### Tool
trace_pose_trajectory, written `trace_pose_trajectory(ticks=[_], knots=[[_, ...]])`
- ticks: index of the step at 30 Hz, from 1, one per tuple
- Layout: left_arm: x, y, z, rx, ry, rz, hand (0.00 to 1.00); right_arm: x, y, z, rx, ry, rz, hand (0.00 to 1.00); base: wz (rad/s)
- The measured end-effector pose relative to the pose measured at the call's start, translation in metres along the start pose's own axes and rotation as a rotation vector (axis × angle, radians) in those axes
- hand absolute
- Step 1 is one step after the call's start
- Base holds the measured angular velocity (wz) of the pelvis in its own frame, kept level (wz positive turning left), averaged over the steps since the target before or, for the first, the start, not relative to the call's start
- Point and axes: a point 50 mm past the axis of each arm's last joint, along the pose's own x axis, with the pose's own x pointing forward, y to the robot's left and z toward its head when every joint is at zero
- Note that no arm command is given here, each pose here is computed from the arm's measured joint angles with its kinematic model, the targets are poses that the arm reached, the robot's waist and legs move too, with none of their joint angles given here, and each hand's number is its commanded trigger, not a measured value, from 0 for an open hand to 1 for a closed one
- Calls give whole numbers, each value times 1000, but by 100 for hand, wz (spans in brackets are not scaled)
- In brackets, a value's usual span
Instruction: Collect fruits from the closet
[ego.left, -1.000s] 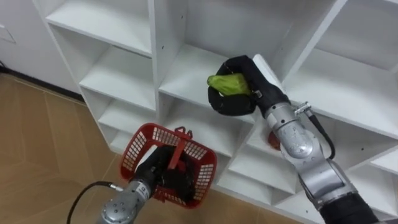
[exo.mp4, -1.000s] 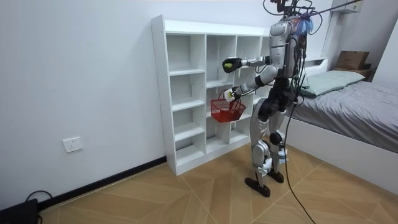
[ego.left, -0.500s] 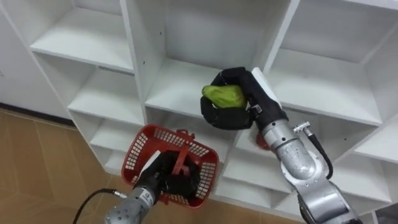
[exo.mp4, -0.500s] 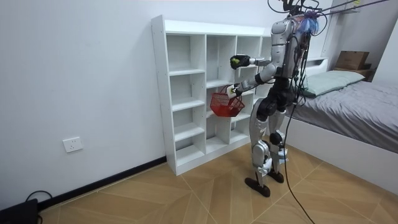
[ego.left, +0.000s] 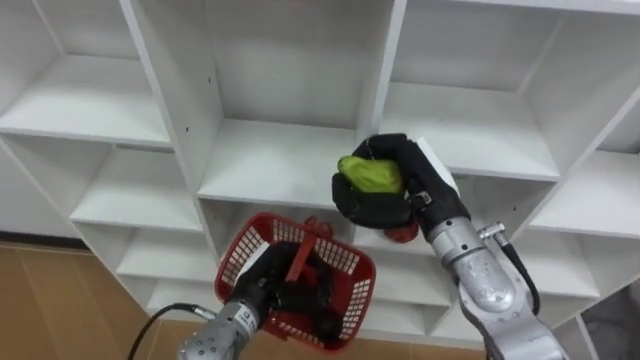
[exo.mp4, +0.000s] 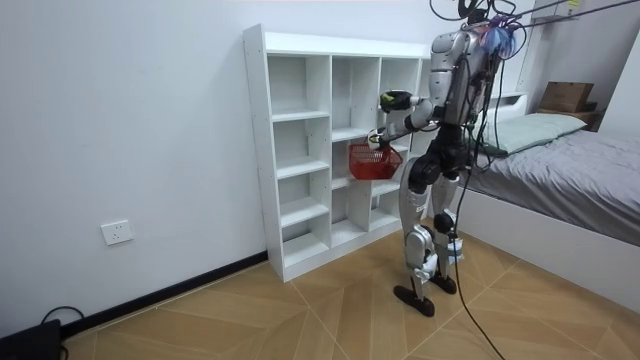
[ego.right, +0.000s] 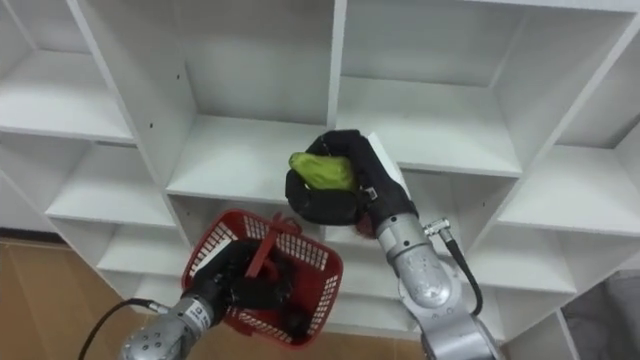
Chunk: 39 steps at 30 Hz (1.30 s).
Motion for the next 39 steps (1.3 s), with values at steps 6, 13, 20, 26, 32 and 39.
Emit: trace_pose_trajectory(ticks=[6, 13, 20, 26, 32, 39], knots=[[0, 0, 0, 2, -2, -2, 100, -9, 9, -10, 72, 40, 6, 100, -6], [0, 0, 0, 4, -1, -20, 100, -15, 10, -22, 71, 94, 10, 100, -3], [-1, 1, 2, 4, -9, -39, 100, -17, 10, -28, 63, 128, 11, 100, 0], [0, 1, 7, -13, -31, -32, 100, -18, 10, -35, 194, 158, -36, 100, 0], [0, 1, 12, -48, -56, -34, 100, -25, 9, -55, 280, 251, -83, 100, 0], [1, 1, 16, -66, -78, -36, 100, -24, 7, -58, 315, 265, -98, 100, 0]])
